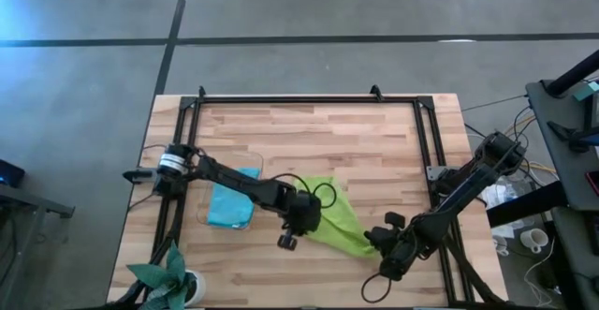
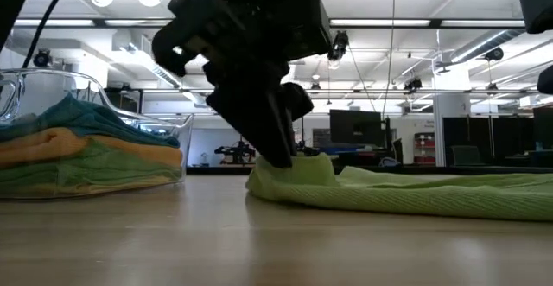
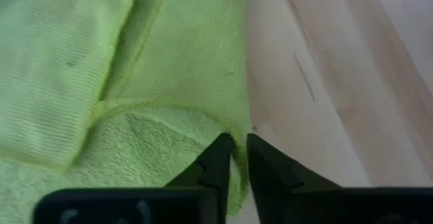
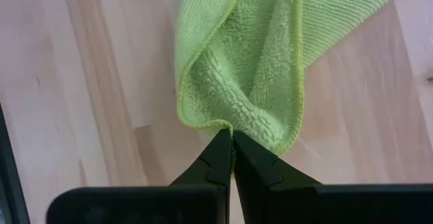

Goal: Fold microfiber towels
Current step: Fold the green microfiber towel on the table

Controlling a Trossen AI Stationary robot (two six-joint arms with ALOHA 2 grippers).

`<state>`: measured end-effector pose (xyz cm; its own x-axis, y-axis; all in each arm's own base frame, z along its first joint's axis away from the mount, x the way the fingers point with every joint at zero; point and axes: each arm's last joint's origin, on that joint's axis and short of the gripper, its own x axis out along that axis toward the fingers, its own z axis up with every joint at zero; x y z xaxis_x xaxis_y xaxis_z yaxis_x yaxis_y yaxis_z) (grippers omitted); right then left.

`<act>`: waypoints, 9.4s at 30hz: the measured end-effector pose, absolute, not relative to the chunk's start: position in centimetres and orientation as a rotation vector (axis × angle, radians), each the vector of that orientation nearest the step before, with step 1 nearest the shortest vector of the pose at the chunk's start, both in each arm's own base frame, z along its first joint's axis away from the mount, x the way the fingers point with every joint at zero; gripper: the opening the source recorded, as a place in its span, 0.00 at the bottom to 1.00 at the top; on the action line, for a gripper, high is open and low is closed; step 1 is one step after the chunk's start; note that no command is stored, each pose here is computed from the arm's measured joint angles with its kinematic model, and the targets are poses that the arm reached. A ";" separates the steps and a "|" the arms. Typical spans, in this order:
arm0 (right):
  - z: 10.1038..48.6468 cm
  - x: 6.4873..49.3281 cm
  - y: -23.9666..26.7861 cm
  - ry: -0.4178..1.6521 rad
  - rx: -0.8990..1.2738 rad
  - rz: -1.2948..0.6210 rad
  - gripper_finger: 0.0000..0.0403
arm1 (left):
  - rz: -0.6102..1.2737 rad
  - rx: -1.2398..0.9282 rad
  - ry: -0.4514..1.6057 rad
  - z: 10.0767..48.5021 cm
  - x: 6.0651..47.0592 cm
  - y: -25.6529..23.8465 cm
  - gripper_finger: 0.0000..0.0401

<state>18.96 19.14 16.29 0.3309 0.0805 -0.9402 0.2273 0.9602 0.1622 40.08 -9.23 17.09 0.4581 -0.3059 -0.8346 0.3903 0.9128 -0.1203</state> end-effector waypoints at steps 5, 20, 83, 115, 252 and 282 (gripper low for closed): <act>16.3 18.9 19.2 1.234 0.293 -0.102 0.02 | -0.272 0.022 0.998 17.6 40.3 -8.8 0.25; 16.3 18.9 19.2 1.232 0.287 -0.098 0.02 | 0.037 -0.491 1.041 17.0 40.8 -6.6 0.40; 23.4 18.0 17.4 1.174 -0.111 -0.230 0.02 | -0.101 -0.716 0.765 25.9 38.4 -5.6 0.00; 22.1 18.2 17.3 1.040 0.063 -0.247 0.02 | -0.313 0.148 0.624 16.3 36.6 -10.9 0.02; 29.2 20.1 3.7 0.956 -0.781 -0.852 0.02 | 0.228 0.252 0.253 28.3 33.5 4.6 0.00; 35.1 15.7 2.8 0.773 -0.422 -0.557 0.02 | 0.157 0.298 0.141 35.8 32.2 2.3 0.00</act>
